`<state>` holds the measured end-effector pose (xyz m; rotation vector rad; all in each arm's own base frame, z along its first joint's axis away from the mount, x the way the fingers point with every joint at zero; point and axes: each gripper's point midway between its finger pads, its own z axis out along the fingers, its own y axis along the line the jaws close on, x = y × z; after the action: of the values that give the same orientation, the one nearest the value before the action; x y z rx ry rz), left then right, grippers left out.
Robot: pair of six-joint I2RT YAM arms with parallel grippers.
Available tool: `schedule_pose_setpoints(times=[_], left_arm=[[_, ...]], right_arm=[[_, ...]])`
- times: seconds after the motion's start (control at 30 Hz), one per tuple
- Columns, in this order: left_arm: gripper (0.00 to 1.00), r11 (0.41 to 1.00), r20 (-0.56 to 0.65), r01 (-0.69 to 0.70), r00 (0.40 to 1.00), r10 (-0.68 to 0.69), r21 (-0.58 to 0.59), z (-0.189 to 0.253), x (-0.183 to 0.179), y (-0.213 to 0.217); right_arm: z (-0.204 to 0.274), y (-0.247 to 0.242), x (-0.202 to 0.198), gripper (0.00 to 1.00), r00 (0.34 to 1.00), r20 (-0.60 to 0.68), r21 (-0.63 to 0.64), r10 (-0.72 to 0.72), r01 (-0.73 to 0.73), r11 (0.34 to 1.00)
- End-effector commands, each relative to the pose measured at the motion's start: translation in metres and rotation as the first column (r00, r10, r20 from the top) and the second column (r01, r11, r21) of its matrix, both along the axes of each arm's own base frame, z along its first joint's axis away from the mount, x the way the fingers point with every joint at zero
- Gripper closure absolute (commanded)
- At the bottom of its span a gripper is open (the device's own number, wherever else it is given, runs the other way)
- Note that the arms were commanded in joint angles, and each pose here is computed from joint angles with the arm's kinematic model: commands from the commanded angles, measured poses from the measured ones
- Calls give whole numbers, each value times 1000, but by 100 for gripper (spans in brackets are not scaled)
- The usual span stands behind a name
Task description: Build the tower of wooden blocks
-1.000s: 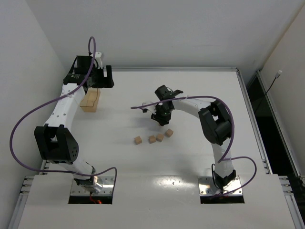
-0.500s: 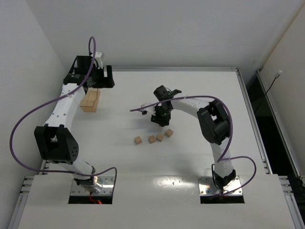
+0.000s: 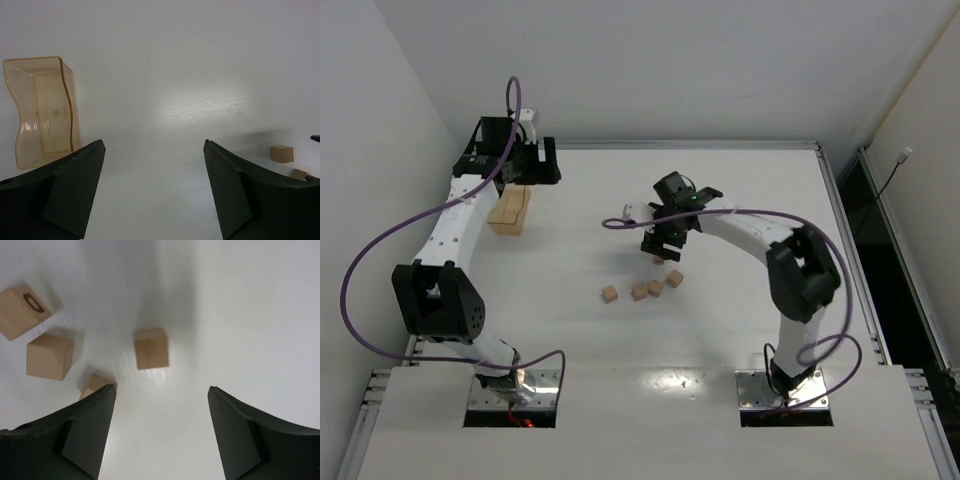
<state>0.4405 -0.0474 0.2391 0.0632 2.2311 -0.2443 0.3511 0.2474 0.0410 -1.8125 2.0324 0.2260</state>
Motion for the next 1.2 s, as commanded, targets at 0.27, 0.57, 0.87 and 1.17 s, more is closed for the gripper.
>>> schedule_pose_setpoints(times=[0.27, 0.57, 0.87, 1.17], left_arm=[[22, 999, 44, -5, 999, 6, -32, 13, -1, -3], [22, 1000, 35, -13, 999, 14, -27, 12, -2, -1], [21, 999, 35, -22, 999, 23, -27, 12, -2, 3], [4, 998, 22, -66, 998, 67, -16, 9, 3, 9]], right_arm=[[81, -32, -35, 37, 894, -23, 232, -448, 441, 867], [34, -27, -70, 37, 951, -99, 121, -291, 302, 946], [19, -23, -63, 37, 936, -144, 100, -322, 337, 936], [5, -10, -54, 38, 910, -203, 86, -361, 384, 919]])
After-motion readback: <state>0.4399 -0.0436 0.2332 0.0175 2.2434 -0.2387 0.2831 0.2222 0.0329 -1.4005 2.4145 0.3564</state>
